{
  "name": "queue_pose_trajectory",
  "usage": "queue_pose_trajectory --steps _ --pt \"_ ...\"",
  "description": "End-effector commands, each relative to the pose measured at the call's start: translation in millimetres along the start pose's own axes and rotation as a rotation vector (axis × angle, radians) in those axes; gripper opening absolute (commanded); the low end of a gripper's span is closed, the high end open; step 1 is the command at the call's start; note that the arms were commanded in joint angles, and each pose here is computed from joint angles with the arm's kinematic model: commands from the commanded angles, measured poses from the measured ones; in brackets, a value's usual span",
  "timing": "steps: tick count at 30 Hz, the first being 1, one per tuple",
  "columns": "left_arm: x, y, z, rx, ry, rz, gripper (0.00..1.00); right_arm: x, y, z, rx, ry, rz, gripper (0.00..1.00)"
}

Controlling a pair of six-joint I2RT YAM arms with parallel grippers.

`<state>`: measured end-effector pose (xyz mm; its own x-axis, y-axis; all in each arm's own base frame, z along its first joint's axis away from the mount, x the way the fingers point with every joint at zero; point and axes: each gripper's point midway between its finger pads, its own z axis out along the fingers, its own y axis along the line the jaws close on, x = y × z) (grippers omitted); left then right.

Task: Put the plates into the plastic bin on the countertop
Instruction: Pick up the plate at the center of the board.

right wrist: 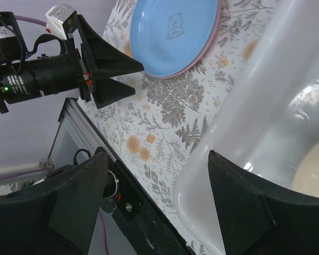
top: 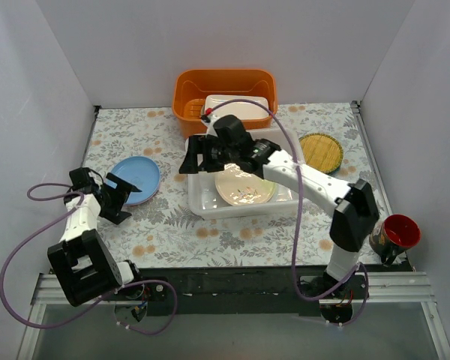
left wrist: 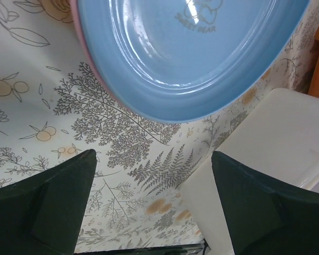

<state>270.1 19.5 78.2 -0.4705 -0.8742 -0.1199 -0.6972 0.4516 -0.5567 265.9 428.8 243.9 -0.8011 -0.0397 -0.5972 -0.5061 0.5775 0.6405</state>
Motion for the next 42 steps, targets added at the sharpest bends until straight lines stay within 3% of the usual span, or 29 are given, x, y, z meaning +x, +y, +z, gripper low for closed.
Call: queue_pose_trajectory --steps 1,18,25,32,37,42 --pt "-6.7 2.8 -10.8 0.038 -0.017 0.001 0.9 -4.2 24.6 35.5 -0.013 0.062 -0.074 0.82" --pt "-37.4 -21.2 -53.4 0.081 -0.129 0.023 0.95 19.2 28.5 145.1 -0.065 0.168 -0.012 0.79" --pt "-32.5 -33.7 -61.0 0.153 -0.125 0.031 0.95 36.5 7.3 164.2 0.016 0.159 0.062 0.72" --pt "-32.0 -39.6 -64.3 0.178 -0.116 0.047 0.95 36.2 13.7 179.0 0.03 0.104 0.106 0.68" --pt "-42.5 -37.1 -69.0 0.142 -0.173 0.065 0.96 51.0 15.3 194.8 0.039 0.104 0.149 0.66" --pt "-44.7 -24.6 -56.4 0.098 -0.146 0.042 0.95 69.3 8.7 208.0 0.08 0.112 0.173 0.65"
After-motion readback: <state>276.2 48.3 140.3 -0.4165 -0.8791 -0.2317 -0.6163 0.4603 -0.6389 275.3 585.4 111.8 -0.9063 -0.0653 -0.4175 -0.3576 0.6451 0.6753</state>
